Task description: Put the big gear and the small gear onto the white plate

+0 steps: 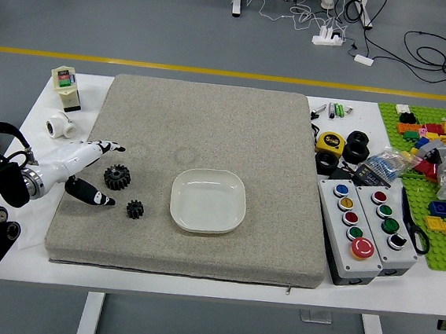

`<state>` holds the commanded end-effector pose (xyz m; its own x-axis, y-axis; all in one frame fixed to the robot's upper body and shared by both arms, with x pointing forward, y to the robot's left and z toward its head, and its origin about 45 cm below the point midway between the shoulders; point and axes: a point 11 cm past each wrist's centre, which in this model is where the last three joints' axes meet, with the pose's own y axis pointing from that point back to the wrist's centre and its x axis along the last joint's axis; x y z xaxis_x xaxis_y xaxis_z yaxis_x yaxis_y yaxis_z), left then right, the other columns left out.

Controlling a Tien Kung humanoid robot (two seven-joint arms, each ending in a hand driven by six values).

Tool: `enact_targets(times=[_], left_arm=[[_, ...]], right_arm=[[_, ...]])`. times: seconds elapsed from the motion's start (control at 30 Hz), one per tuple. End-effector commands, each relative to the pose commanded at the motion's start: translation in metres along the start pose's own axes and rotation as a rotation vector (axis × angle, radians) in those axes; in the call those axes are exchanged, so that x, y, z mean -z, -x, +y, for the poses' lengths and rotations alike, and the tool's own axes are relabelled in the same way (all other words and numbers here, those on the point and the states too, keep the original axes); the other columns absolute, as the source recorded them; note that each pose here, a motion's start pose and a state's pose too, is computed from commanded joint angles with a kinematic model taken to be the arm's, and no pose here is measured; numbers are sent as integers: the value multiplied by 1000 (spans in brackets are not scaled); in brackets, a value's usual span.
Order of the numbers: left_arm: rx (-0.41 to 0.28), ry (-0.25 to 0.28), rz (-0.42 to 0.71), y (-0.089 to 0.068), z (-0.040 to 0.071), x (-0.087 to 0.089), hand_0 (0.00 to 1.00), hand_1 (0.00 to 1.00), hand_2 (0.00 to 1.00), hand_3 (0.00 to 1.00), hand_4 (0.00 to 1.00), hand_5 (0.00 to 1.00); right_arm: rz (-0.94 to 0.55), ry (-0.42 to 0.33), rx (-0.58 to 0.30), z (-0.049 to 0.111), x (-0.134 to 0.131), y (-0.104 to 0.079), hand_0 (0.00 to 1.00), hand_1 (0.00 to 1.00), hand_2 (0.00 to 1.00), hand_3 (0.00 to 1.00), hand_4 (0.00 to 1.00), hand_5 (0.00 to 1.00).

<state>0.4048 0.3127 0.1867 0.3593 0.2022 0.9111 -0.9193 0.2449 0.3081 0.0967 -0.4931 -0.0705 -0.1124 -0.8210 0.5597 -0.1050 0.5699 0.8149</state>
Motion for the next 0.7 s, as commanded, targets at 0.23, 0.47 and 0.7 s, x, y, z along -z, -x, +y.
enact_targets(times=[0.23,0.47,0.7], left_arm=[[2,-4,-1,-2,-7,-1,784,785,854,866,862,182],[29,-10,-4,3,-11,0,718,717,785,768,774,150],[46,-27,4,8,-15,5,683,700,760,699,739,153]], right_arm=[[2,-2,1,0,2,0,675,690,765,584,780,619],[4,-3,1,0,3,0,675,690,765,584,779,617],[9,-8,0,0,4,-1,675,689,765,584,779,618]])
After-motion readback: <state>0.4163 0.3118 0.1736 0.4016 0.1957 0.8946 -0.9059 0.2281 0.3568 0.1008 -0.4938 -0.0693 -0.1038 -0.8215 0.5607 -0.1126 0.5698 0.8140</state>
